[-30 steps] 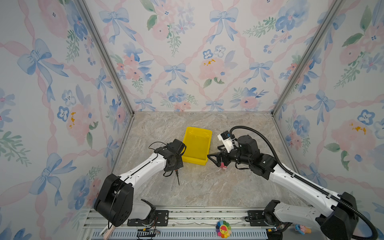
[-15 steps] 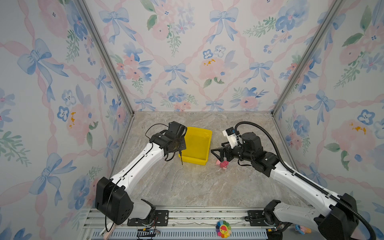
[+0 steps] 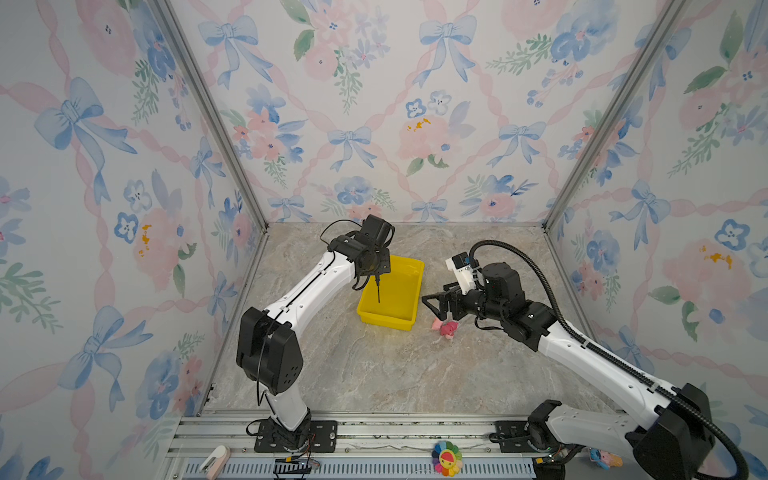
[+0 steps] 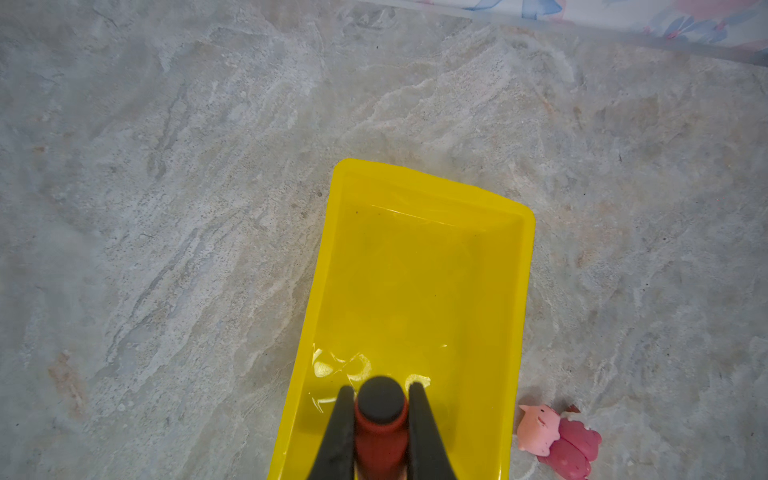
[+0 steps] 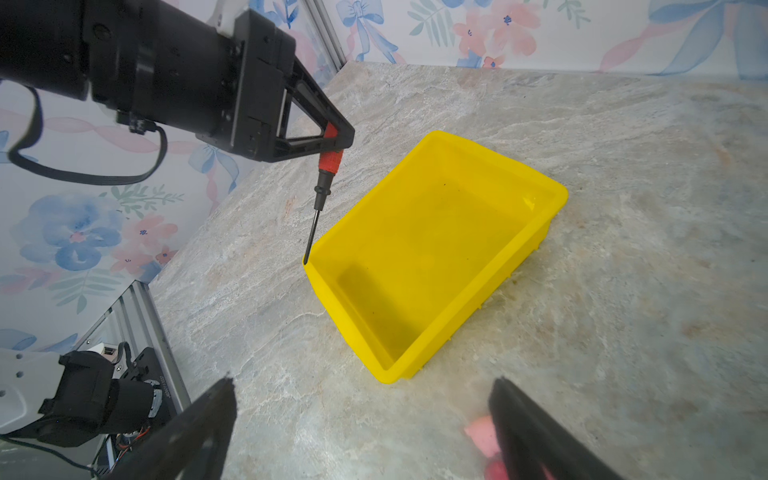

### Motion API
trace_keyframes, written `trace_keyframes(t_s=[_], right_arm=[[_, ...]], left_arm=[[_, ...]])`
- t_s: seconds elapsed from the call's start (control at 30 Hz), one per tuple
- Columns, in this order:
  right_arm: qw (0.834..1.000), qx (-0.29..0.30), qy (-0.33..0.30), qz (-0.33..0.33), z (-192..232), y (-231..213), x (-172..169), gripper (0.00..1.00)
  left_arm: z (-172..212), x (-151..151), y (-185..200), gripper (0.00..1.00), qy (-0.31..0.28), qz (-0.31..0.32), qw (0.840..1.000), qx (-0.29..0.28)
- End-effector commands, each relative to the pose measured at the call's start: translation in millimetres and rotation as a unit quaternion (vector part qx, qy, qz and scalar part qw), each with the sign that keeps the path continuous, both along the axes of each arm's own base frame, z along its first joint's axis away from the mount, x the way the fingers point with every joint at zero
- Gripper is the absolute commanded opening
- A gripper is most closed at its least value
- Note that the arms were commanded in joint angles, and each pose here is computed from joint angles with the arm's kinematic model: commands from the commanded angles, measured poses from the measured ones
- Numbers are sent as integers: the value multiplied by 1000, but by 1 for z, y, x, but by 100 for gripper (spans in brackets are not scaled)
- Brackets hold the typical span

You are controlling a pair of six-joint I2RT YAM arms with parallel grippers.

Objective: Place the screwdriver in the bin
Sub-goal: 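Carry the screwdriver over the yellow bin and lower it inside with the left gripper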

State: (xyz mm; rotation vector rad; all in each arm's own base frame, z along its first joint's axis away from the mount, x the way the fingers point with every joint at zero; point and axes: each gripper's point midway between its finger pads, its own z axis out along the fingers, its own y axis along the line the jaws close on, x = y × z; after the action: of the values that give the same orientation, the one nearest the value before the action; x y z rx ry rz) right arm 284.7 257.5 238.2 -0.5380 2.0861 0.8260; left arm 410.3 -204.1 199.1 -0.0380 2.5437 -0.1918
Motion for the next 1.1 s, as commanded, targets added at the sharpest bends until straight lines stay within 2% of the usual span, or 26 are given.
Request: trace_keyframes(t_s=[0.0,0.33,0.63,1.07], right_arm=[[1000,6,-8,-21,11,-4,10,97],[999,-6,-1,-37,3,-9,15,97],[999,-11,6,-49,-4,-13,22,97],[999,-9,7,-50,-6,-13,25,97]], left_arm=[[-15,8,-13,1,17,-20,1000,11],[-75,27,-34,2,69,-24,997,26],[-116,32,-44,2,104,-30,993,39],[-155,37,-50,2,132,-27,990,50]])
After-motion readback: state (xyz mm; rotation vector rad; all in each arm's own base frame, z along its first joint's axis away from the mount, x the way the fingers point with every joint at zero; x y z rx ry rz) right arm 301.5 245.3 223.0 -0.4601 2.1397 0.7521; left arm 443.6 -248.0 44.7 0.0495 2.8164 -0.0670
